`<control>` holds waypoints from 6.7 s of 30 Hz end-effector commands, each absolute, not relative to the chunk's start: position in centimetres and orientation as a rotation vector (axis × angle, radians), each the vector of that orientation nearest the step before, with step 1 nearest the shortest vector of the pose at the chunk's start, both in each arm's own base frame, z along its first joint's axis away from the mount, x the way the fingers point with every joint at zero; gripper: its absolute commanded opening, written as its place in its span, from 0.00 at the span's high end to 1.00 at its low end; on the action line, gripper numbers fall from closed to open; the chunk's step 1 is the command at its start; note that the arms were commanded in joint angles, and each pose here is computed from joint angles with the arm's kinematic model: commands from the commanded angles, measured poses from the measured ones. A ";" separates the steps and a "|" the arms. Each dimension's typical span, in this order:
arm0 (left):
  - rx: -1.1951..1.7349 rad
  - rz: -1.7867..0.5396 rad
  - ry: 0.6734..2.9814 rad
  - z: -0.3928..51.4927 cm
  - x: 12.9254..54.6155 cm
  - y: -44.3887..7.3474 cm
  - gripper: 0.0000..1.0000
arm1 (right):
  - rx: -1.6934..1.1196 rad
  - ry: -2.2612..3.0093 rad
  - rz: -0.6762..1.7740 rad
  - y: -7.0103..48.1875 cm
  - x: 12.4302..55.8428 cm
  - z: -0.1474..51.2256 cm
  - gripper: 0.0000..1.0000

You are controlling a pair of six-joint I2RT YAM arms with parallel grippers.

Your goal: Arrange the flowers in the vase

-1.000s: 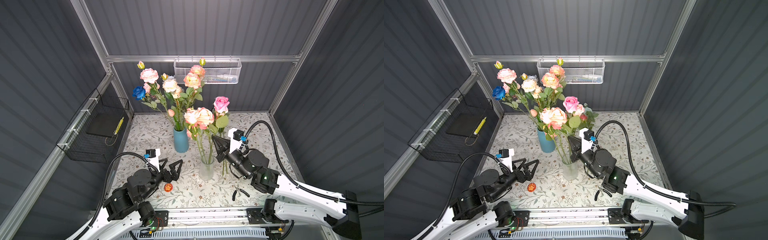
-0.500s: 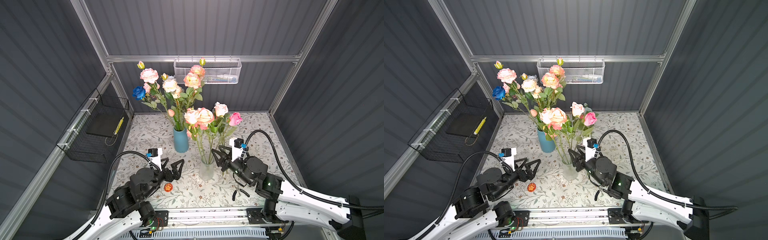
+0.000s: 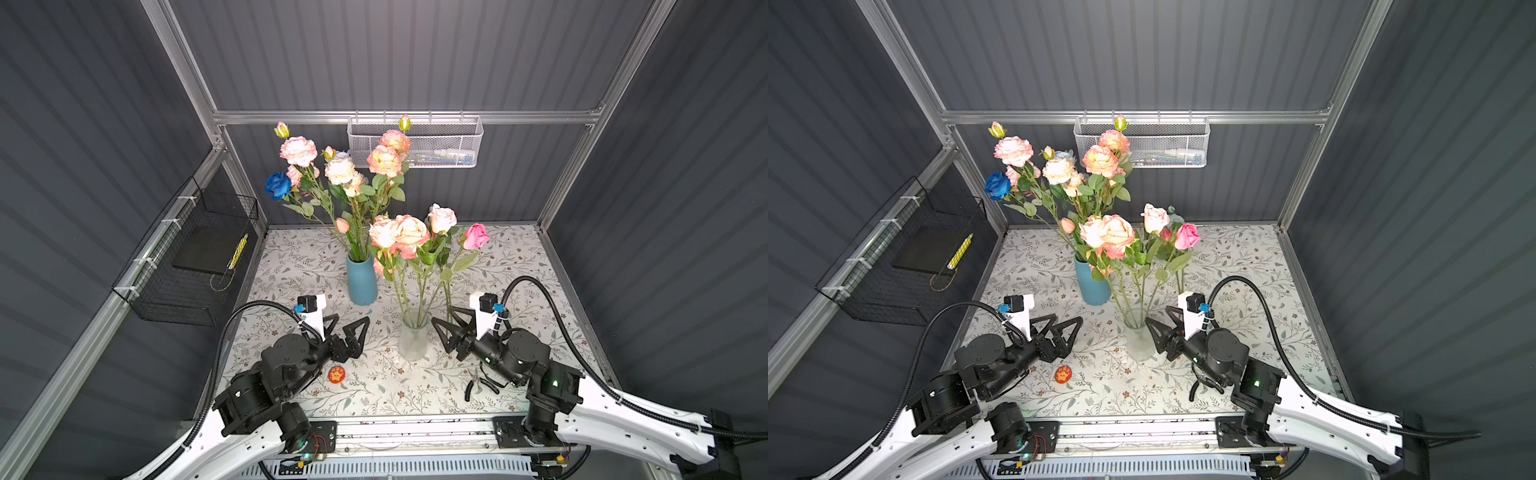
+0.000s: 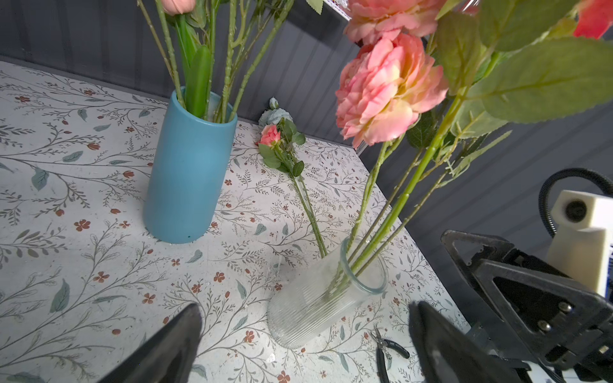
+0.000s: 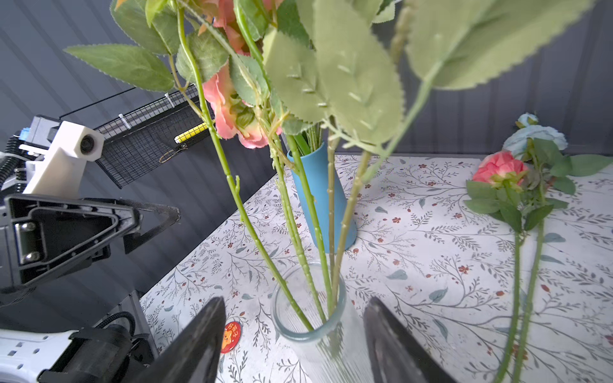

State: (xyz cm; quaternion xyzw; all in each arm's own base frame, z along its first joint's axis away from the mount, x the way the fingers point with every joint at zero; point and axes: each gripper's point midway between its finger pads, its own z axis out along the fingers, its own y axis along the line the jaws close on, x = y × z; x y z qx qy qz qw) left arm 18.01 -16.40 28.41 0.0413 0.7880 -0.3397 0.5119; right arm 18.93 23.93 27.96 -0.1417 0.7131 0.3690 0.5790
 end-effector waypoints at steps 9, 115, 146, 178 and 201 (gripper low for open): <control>0.110 -0.793 1.880 28.3 18.0 -16.1 0.00 | -0.147 1.921 0.630 19.9 20.9 19.3 0.31; 0.434 -1.112 1.544 43.5 12.4 -18.1 0.00 | -0.454 1.508 1.098 21.7 16.1 44.2 1.00; 0.620 -1.233 1.486 44.8 11.3 -22.3 0.72 | -0.948 1.555 1.280 38.2 10.4 41.5 1.00; 0.572 -0.921 1.216 53.6 16.7 -24.3 1.00 | -0.535 1.437 0.964 22.3 12.9 45.8 0.51; 0.594 -0.830 1.548 42.1 20.5 -27.5 1.00 | -0.497 1.463 0.945 21.2 13.2 44.1 0.50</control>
